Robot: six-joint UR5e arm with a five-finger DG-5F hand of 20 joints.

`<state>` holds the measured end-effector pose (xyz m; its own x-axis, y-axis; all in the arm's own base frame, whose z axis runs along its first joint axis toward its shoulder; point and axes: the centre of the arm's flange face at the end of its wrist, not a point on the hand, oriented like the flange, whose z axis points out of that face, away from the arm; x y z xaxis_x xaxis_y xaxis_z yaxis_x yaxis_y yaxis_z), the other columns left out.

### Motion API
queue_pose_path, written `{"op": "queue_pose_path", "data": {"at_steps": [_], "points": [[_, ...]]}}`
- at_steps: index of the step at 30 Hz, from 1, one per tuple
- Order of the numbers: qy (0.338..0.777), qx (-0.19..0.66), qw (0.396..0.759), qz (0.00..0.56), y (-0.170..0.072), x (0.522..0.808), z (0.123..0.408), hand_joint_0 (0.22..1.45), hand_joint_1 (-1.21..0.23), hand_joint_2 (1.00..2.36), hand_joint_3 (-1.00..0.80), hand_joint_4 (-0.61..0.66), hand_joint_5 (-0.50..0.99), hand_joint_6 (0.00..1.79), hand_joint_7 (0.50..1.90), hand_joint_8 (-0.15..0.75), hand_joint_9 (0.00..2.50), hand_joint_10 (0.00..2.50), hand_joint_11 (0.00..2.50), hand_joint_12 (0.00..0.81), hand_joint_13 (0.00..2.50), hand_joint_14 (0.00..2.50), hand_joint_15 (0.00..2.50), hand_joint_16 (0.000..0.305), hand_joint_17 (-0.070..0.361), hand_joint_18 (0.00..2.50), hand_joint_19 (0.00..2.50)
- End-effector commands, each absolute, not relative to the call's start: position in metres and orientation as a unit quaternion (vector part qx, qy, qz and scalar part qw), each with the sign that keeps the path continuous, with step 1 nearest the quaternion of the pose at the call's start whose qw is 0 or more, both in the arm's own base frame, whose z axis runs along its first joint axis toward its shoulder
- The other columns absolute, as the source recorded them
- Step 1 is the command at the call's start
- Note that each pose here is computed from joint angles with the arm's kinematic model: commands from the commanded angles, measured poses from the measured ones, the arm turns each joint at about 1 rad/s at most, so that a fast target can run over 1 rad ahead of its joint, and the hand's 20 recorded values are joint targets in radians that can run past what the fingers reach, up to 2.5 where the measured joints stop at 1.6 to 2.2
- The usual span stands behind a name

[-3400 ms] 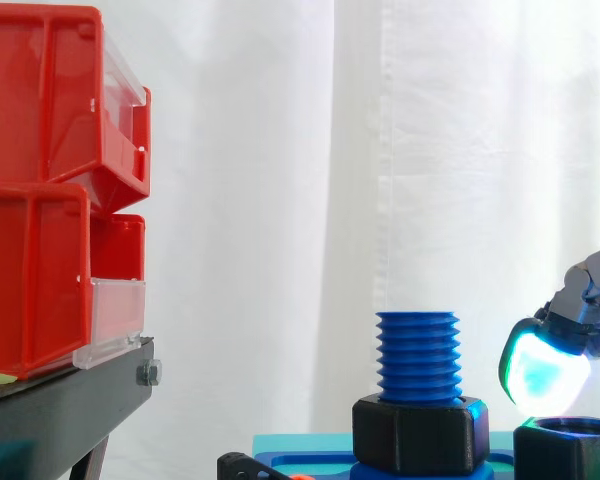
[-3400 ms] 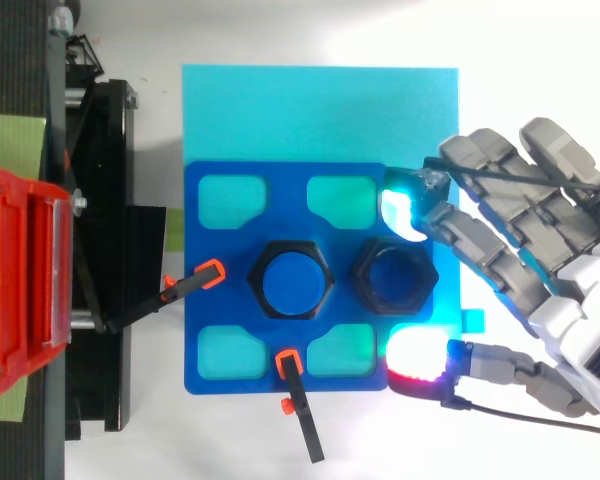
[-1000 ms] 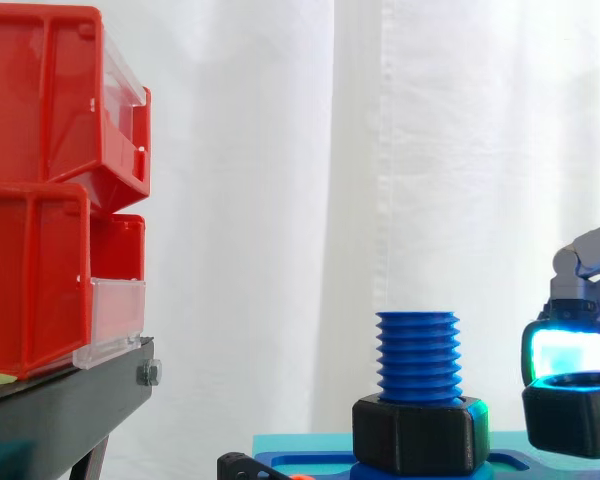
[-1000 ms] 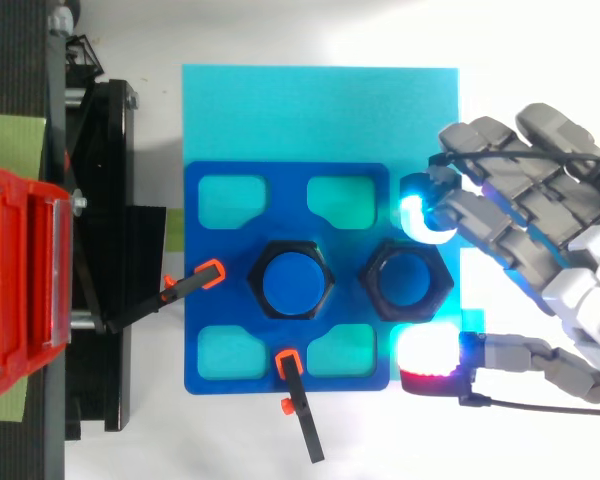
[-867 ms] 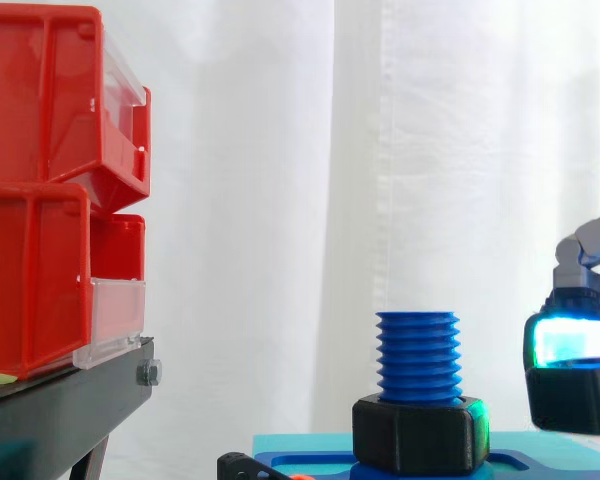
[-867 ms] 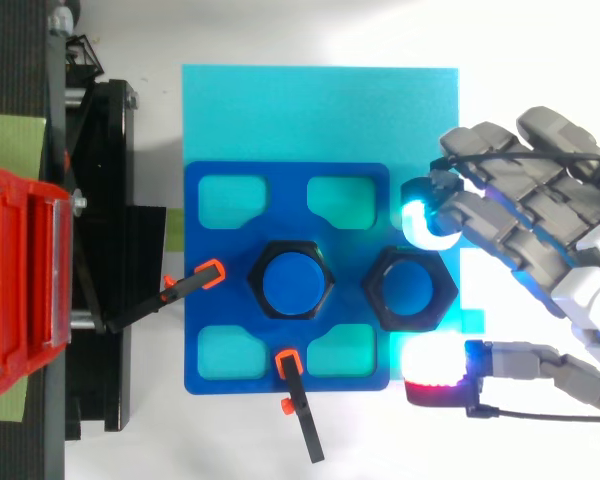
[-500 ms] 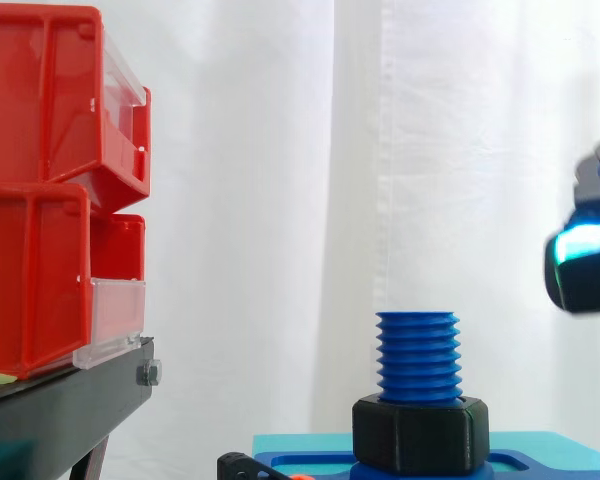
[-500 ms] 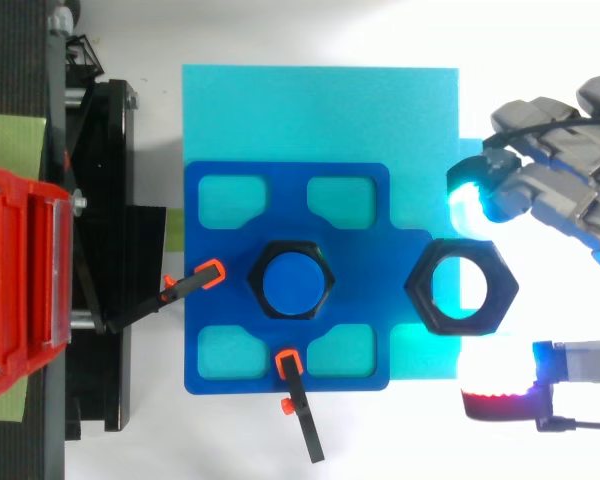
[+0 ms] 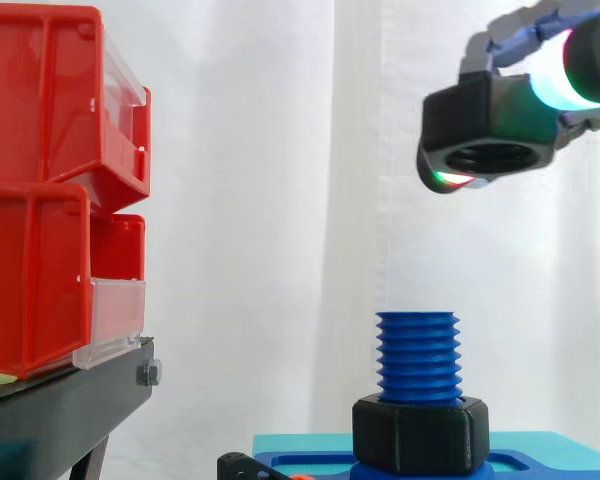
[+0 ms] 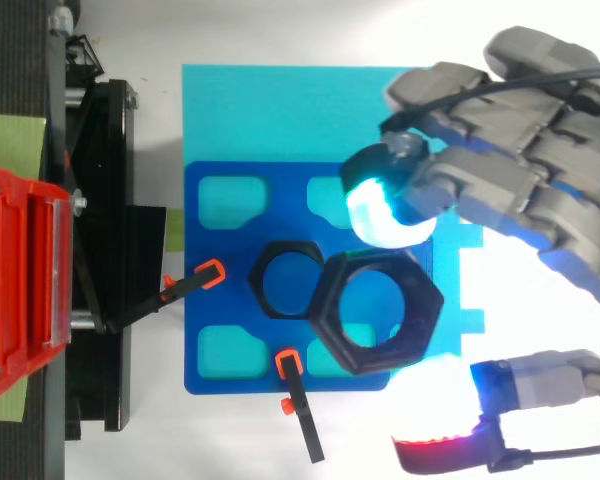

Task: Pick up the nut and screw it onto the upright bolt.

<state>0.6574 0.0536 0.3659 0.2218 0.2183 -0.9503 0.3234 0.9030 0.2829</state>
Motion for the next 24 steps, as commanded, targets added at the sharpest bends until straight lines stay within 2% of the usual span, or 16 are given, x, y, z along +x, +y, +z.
{"op": "queue_pose_path", "data": {"at_steps": [1,4,10,24], "points": [[0.615,0.206,0.76,-0.034,0.049,0.67,0.365,0.5,-0.56,1.0,-0.5,0.21,-0.16,0.5,1.25,0.252,0.48,0.0,0.0,0.3,0.57,0.0,0.0,0.038,0.086,0.46,0.04],[0.618,0.196,0.76,-0.039,0.046,0.673,0.362,0.5,-0.56,1.0,-0.5,0.21,-0.16,0.5,1.24,0.252,0.48,0.0,0.0,0.298,0.57,0.0,0.0,0.038,0.086,0.46,0.05],[0.625,0.178,0.759,-0.038,0.038,0.687,0.333,0.51,-0.56,1.0,-0.5,0.2,-0.15,0.5,1.25,0.252,0.48,0.0,0.0,0.3,0.57,0.0,0.0,0.038,0.086,0.47,0.05],[0.629,0.172,0.757,-0.041,0.029,0.694,0.316,0.51,-0.55,1.0,-0.5,0.2,-0.15,0.5,1.25,0.254,0.49,0.0,0.0,0.297,0.58,0.0,0.0,0.038,0.086,0.48,0.06]]}}
